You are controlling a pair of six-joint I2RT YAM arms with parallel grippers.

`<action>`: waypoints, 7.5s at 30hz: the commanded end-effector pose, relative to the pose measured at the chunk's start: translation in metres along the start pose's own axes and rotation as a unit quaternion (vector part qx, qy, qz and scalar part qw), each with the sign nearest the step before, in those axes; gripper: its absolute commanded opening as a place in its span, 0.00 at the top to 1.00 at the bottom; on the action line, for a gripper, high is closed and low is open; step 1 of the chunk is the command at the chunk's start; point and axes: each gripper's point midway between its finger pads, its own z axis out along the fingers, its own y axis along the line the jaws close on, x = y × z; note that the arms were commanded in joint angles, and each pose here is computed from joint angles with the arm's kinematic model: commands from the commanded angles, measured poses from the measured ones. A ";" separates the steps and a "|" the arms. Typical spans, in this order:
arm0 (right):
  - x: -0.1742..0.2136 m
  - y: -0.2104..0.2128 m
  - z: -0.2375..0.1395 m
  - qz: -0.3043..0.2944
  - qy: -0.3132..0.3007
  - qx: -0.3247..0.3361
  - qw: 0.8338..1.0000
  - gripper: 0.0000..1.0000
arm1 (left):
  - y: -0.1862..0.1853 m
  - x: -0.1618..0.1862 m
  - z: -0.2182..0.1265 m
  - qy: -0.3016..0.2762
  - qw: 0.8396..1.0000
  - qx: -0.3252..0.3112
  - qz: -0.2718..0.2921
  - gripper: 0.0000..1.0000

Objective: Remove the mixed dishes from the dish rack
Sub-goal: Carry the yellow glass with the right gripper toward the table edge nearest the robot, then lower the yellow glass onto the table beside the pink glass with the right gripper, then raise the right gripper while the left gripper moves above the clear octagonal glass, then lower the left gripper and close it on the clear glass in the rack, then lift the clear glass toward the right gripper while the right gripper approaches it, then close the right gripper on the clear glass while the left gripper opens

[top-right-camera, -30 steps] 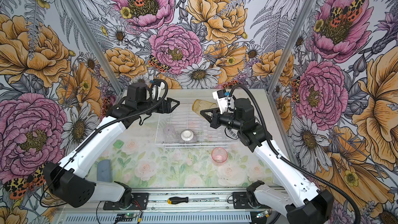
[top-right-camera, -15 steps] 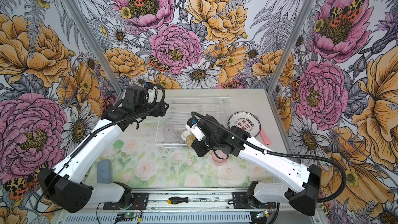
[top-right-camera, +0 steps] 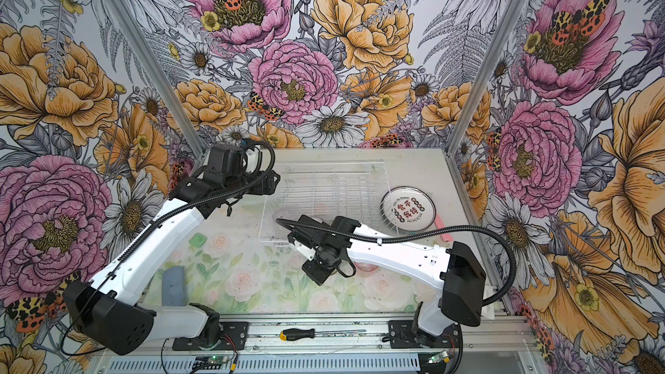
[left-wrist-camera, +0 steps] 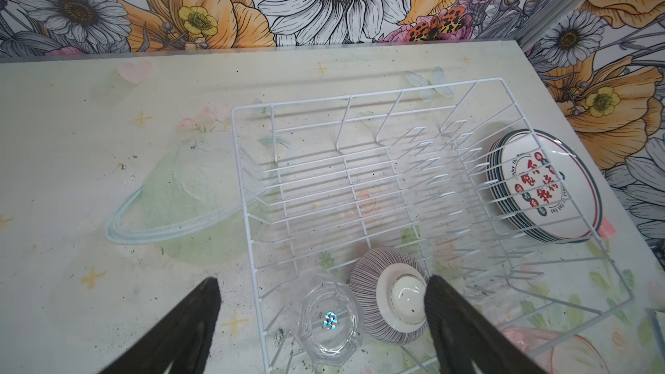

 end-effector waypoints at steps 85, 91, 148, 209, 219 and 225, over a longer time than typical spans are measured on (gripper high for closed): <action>-0.033 -0.117 -0.149 0.128 -0.285 0.091 0.946 0.47 | -0.011 0.120 0.060 0.213 0.973 -0.030 0.084 0.01; -0.031 -0.121 -0.147 0.134 -0.290 0.089 0.943 0.48 | -0.007 0.134 0.066 0.238 0.966 -0.045 0.086 0.01; -0.021 -0.128 -0.140 0.155 -0.304 0.074 0.937 0.48 | -0.003 0.155 0.091 0.297 0.947 -0.048 0.107 0.64; -0.098 -0.073 -0.166 0.071 -0.519 -0.229 0.820 0.43 | -0.123 0.016 -0.039 0.073 0.888 0.453 -0.040 0.69; -0.114 -0.072 -0.183 0.052 -0.542 -0.248 0.801 0.43 | -0.137 0.016 -0.045 0.074 0.868 0.489 -0.040 0.69; -0.122 -0.069 -0.193 0.038 -0.555 -0.263 0.788 0.45 | -0.144 0.019 -0.042 0.081 0.861 0.500 -0.040 0.69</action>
